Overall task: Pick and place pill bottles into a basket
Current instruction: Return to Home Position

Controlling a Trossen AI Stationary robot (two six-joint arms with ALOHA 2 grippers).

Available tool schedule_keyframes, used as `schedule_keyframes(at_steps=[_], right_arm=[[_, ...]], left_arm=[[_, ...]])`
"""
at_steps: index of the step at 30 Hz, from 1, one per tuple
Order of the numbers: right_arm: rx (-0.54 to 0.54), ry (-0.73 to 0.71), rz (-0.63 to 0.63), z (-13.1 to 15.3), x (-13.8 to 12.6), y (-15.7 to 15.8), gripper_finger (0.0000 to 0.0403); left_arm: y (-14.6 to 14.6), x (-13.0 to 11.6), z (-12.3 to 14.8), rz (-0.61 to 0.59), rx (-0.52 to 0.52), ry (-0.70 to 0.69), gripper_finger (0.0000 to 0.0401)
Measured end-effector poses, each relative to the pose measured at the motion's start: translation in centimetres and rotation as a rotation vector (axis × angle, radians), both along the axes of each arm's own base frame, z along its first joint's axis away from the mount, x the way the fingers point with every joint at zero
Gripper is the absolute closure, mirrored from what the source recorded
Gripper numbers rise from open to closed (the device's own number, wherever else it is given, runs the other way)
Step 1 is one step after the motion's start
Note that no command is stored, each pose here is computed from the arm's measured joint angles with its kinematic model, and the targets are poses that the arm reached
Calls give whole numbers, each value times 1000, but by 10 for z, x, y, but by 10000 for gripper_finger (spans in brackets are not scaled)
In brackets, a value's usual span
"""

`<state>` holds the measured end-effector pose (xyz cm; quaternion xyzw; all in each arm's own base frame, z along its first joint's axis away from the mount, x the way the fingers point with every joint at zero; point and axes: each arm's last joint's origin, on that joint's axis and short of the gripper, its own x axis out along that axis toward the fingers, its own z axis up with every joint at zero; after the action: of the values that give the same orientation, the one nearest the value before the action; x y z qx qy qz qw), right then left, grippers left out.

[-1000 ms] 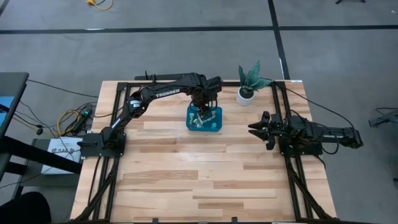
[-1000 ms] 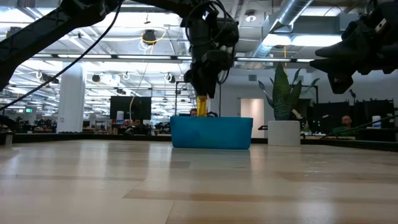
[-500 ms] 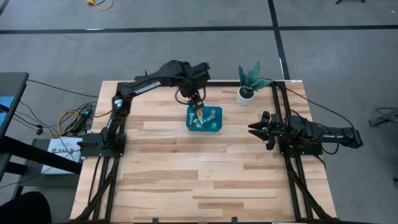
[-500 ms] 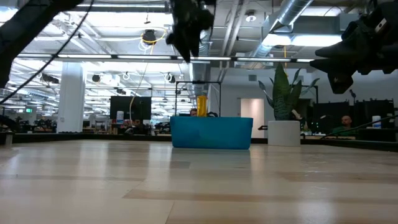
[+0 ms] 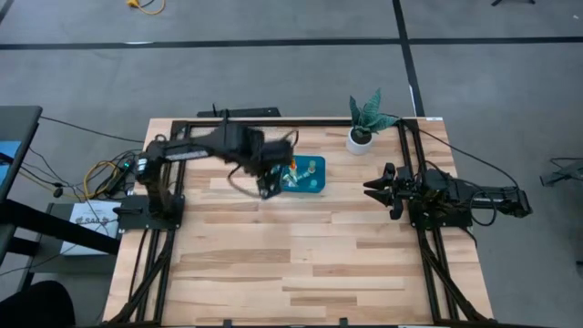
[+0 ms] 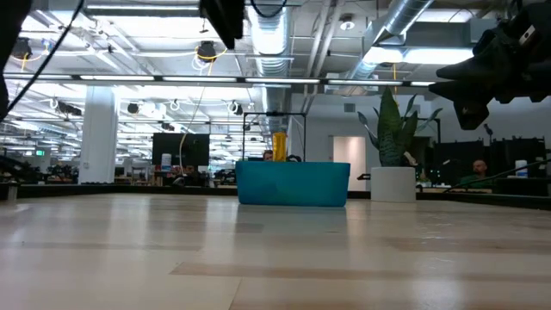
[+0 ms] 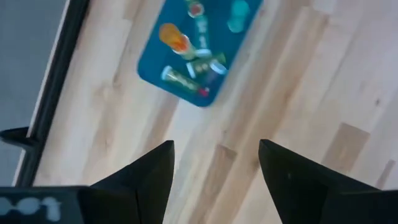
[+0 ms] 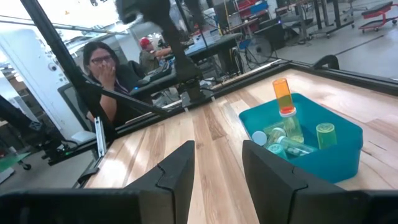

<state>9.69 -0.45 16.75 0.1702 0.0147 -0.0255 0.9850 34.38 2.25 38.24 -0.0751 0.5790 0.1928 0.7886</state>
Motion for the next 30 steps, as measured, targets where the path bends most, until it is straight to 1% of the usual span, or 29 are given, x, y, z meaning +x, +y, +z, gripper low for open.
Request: schedule_keyframes(at_steps=[3,6,9,11,13,18,22,26,30], right_arm=[[0,0,0,0,0,0,274],[0,0,0,0,0,0,274],[0,0,0,0,0,0,274],[0,0,0,0,0,0,274],[0,0,0,0,0,0,274],[0,0,0,0,0,0,274],[0,0,0,0,0,0,274],[0,0,0,0,0,0,274],[0,0,0,0,0,0,274]], left_arm=[[-30,-10,-6,-28,27,-30,177],[-60,-28,-14,-56,33,-79,177],[-86,-56,-21,-78,54,-152,177],[-98,-77,-22,-85,58,-242,177],[-106,-97,-22,-97,31,-348,177],[-108,-136,-24,-124,-74,-575,177],[-101,-161,-37,-141,-145,-685,177],[-93,-179,-50,-151,-223,-805,177],[-84,-197,-63,-170,-239,-887,177]])
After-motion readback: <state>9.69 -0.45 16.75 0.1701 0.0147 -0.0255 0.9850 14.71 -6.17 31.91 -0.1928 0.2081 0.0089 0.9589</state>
